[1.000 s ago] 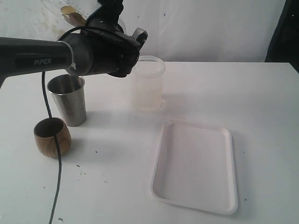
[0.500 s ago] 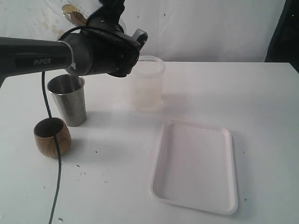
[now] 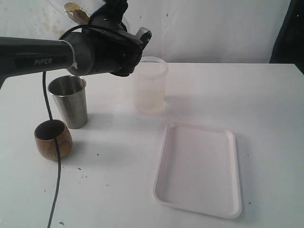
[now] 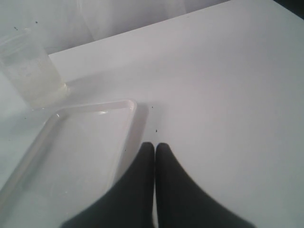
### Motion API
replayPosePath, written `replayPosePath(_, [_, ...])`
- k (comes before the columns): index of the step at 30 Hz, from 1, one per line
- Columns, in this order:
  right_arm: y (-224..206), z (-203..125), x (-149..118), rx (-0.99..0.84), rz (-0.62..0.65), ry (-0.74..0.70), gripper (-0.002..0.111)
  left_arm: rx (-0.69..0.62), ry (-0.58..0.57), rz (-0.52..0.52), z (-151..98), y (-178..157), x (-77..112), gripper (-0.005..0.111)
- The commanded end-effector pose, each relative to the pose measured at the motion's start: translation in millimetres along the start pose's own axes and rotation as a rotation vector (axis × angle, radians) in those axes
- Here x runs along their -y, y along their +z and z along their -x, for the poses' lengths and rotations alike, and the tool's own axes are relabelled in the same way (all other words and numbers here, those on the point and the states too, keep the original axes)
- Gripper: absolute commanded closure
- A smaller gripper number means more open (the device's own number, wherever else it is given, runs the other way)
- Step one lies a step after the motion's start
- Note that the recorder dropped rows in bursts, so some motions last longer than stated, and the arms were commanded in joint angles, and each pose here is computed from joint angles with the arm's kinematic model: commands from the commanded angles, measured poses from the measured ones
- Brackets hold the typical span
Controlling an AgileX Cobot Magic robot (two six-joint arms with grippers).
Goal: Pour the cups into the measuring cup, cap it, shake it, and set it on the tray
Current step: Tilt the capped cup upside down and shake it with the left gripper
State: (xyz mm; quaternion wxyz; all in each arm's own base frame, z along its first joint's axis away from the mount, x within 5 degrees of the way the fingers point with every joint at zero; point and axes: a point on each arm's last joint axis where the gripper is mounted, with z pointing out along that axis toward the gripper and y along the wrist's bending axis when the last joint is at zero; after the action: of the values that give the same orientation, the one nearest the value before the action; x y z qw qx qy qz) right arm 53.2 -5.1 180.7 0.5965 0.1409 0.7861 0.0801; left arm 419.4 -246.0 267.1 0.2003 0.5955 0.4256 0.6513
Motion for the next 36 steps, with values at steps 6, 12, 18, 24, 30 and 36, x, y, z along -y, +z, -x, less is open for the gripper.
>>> replayPosePath(6, [-0.2,-0.3,0.1,0.002,0.003,-0.004,0.108,0.025,-0.019,0.085,-1.3,-14.4,-23.1,0.107])
replayPosePath(12, [-0.2,-0.3,0.1,0.002,0.003,-0.004,0.108,0.018,-0.014,0.083,-1.9,-14.3,-22.9,0.107])
replayPosePath(18, [-0.2,-0.3,0.1,0.002,0.003,-0.004,0.108,0.018,-0.014,0.083,-1.9,-14.3,-22.9,0.107])
replayPosePath(24, [-0.2,-0.3,0.1,0.002,0.003,-0.004,0.108,0.016,-0.048,0.082,-2.2,-14.3,-22.8,0.107])
replayPosePath(30, [-0.2,-0.3,0.1,0.002,0.003,-0.004,0.108,0.001,-0.093,0.077,-3.7,-14.3,-22.3,0.107])
replayPosePath(36, [-0.2,-0.3,0.1,0.002,0.003,-0.004,0.108,0.007,-0.213,0.069,-3.5,-14.2,-21.7,0.107])
